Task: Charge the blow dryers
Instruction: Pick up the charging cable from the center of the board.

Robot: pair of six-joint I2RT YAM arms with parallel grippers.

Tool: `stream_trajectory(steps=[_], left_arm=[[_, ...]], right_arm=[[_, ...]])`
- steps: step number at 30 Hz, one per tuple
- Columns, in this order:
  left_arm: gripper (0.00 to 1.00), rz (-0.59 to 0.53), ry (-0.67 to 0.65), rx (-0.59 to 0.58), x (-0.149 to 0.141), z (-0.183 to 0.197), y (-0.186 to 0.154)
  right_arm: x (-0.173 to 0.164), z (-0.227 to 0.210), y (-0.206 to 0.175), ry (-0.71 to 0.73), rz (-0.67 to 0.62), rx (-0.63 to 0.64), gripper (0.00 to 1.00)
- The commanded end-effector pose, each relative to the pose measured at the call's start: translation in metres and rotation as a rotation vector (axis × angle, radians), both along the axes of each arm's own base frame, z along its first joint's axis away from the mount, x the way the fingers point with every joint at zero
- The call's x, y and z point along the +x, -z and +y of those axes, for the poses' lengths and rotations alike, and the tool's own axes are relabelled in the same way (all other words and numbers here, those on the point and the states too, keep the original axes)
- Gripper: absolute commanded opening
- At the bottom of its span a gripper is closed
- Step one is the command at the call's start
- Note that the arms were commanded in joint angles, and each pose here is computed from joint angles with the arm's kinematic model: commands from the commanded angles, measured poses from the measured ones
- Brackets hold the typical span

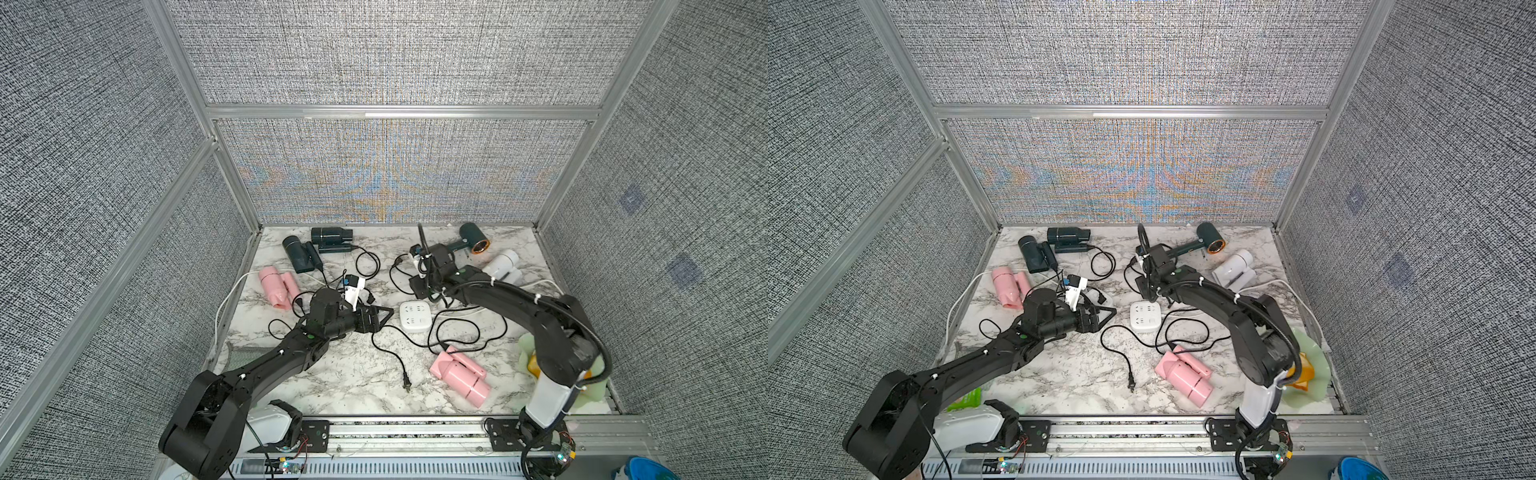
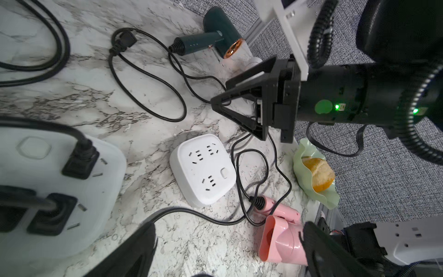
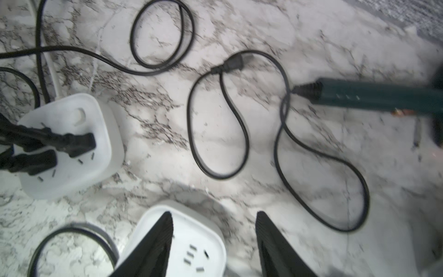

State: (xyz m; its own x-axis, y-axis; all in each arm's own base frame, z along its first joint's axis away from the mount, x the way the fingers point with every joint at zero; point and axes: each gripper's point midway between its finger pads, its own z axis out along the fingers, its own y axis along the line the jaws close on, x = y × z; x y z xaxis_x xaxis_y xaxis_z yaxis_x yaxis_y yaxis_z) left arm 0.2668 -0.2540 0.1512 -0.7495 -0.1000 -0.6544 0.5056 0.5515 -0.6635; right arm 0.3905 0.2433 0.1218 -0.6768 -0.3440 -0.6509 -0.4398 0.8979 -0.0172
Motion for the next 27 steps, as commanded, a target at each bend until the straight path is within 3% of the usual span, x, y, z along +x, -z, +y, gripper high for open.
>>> stream_trajectory(steps=[1,8,16,27], left_arm=[[0.96,-0.045,0.027,-0.011,0.003,-0.007,-0.008],[0.96,-0.060,0.043,-0.027,0.005,-0.017,-0.011],[0.98,-0.073,0.044,-0.013,0.006,-0.022,-0.015],[0.98,-0.083,0.043,-0.008,0.005,-0.026,-0.019]], right_arm=[[-0.012,-0.019,-0.009,0.110,-0.020,0.098,0.55],[-0.055,-0.082,0.009,0.304,0.004,0.168,0.40],[-0.078,-0.136,0.028,0.469,0.036,0.244,0.37],[-0.078,-0.193,0.048,0.650,0.080,0.247,0.37]])
